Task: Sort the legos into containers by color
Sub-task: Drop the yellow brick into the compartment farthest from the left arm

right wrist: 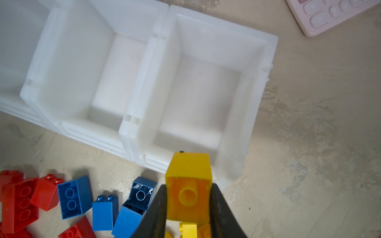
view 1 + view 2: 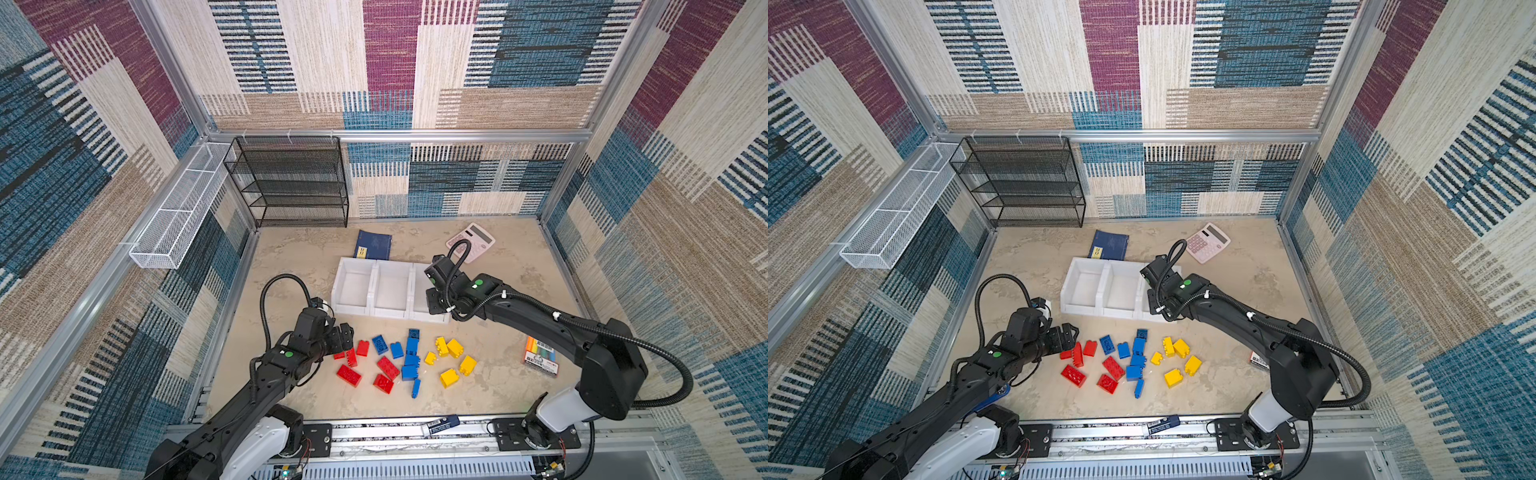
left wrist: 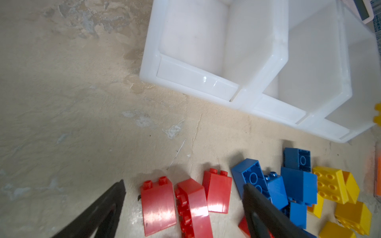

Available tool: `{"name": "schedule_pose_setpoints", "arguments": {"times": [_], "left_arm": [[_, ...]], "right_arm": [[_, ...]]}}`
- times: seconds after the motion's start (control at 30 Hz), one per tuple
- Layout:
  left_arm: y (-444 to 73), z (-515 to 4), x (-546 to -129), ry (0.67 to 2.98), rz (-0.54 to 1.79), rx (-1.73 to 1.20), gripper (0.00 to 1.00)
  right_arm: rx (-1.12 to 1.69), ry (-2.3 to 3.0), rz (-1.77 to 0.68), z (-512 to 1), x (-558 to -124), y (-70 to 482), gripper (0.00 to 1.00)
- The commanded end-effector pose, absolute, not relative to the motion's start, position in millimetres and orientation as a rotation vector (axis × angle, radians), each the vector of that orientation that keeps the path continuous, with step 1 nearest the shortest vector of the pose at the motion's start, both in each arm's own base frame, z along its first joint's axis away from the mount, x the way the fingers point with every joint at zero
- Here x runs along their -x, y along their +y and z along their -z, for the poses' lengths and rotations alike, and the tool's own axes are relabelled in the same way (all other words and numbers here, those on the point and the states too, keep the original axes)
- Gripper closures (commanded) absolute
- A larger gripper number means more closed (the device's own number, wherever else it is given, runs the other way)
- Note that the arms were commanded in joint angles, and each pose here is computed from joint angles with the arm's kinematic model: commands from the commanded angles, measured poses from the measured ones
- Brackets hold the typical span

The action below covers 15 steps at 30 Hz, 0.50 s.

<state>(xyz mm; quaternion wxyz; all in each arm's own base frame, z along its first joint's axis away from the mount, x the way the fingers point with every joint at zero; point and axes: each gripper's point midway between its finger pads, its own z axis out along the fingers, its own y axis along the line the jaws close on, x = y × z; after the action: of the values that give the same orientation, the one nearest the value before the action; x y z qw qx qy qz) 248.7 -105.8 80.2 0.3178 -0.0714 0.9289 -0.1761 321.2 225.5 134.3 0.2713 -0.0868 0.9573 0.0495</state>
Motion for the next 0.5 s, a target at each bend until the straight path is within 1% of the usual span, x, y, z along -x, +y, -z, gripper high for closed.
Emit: {"name": "schedule_pose_setpoints", "arguments": {"times": [0.0,0.17,0.23,0.33,0.47], "left_arm": [[-108,-83,-250,2.424,0.489,0.209,0.09],[-107,-82,-249,2.423,0.486,0.222,0.09],[-107,-81,-249,2.424,0.484,0.224,0.09],[-107,-81,-249,2.424,0.482,0.223,0.09],[-108,-81,-249,2.428,0.489,0.216,0.09]], "right_arm": [[0.275,2.539,-0.15,-134,-339,237,0.69],[0.296,2.577,-0.119,-118,-345,241,0.69],[0.294,2.584,-0.12,-115,-345,241,0.66],[0.293,2.589,-0.118,-114,-343,240,0.6],[0.274,2.588,-0.116,-116,-341,237,0.47]]}}
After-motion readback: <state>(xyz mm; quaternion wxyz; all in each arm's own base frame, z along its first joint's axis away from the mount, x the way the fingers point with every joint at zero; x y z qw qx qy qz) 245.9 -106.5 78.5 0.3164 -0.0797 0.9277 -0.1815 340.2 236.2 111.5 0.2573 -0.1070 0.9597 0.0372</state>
